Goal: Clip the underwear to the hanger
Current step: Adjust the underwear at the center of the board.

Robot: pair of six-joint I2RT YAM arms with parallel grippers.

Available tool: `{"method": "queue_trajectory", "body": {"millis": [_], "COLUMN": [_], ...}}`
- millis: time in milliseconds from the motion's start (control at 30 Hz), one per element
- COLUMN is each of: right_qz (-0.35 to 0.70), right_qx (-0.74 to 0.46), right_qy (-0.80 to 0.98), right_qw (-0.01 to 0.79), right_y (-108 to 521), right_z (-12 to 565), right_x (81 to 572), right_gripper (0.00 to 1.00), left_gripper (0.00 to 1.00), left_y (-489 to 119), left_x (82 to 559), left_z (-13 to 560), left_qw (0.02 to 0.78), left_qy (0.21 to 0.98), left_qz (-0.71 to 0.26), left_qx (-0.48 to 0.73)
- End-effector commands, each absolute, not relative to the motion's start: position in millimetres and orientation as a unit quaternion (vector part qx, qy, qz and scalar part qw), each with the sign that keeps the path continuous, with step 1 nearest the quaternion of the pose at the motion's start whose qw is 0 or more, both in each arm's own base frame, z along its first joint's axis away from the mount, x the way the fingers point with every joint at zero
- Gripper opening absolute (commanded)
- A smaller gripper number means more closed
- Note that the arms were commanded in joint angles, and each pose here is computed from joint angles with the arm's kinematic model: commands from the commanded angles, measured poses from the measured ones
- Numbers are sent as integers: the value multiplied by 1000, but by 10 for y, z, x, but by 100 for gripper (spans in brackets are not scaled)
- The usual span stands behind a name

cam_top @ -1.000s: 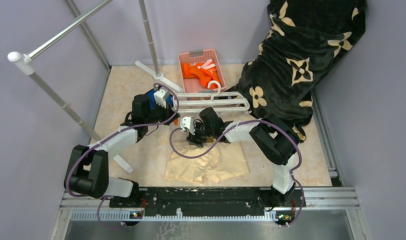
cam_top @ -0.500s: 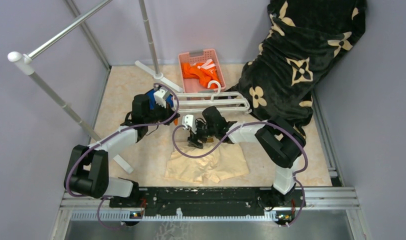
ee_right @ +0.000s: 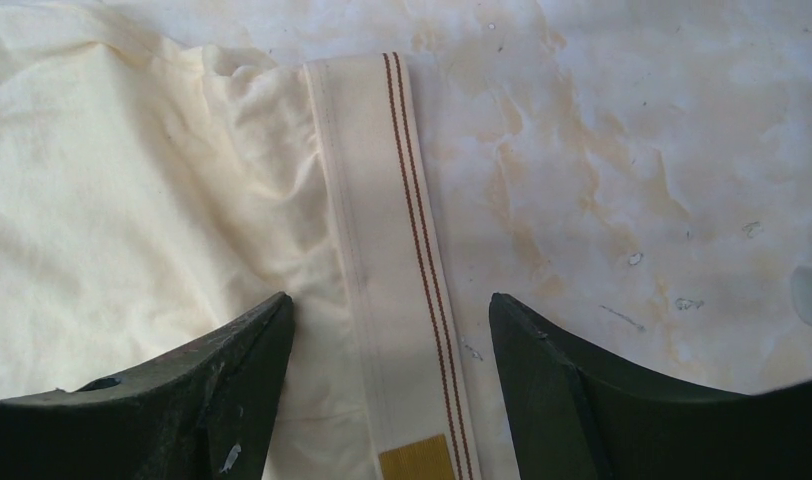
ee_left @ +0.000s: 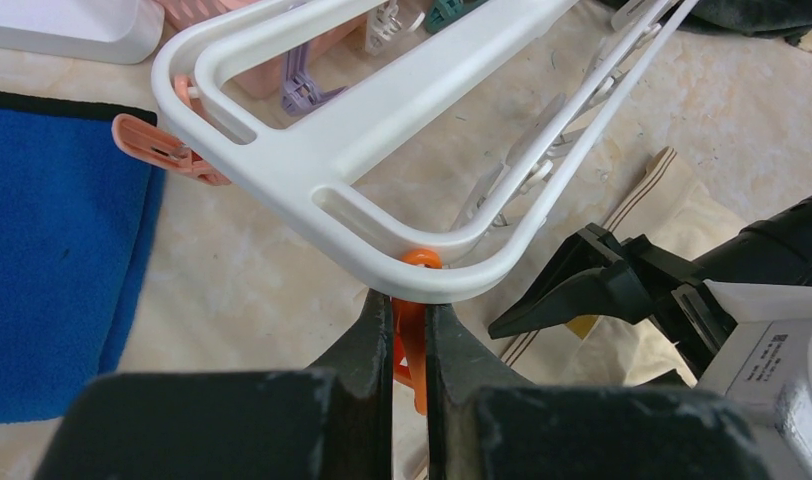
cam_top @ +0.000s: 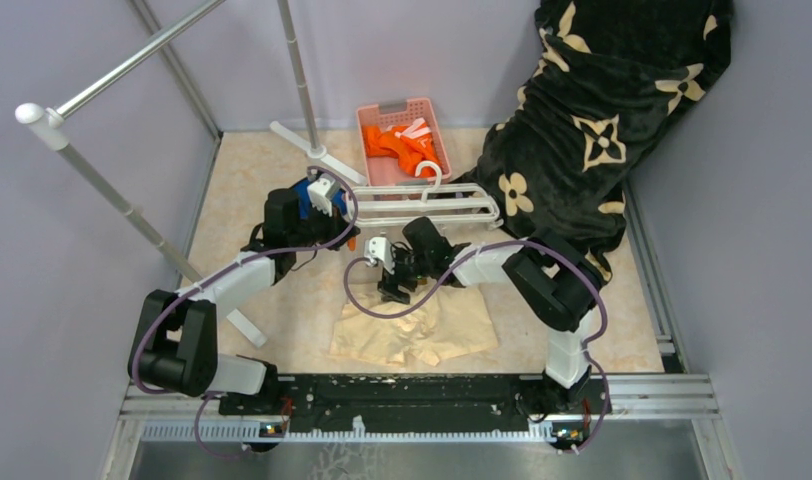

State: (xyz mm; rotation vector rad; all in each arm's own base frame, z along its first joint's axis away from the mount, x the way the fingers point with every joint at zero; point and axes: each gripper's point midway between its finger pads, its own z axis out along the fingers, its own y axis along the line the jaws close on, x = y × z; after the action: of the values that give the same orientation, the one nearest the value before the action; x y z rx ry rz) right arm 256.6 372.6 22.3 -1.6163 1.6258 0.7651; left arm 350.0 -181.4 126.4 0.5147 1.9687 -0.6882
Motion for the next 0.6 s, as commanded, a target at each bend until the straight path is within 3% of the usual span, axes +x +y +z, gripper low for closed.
{"method": "queue_trajectory", "body": {"millis": [0,167,333,433,567], "right_qz": [254,231,241,255,236], "right_qx": [-651,-665,-655,-645,-651], "right_qy": [628,637,656,671,680], "right_qw": [344,313,287,262,242], "right_y": [3627,3481,3437,3423,3343], "right_z": [104,-81,-186,-249,-364], "right_x": [2656,2615,2592,2580,2593], "right_gripper": [71,62,47,47,60], "left_gripper": [0,0,0,0,0], "left_y": [-1780,-1787,-1791,-1796,-1794], "left_x": [3607,3602,3604,3604,3600], "left_z": [1366,1356,1353,1355,1345], "left_qw": [488,485,484,484,483], "left_qy": [804,805,805,805,805], "left_qz": [-270,-272,-274,-275,-275], "left_qx": [207,207,206,206,206]}}
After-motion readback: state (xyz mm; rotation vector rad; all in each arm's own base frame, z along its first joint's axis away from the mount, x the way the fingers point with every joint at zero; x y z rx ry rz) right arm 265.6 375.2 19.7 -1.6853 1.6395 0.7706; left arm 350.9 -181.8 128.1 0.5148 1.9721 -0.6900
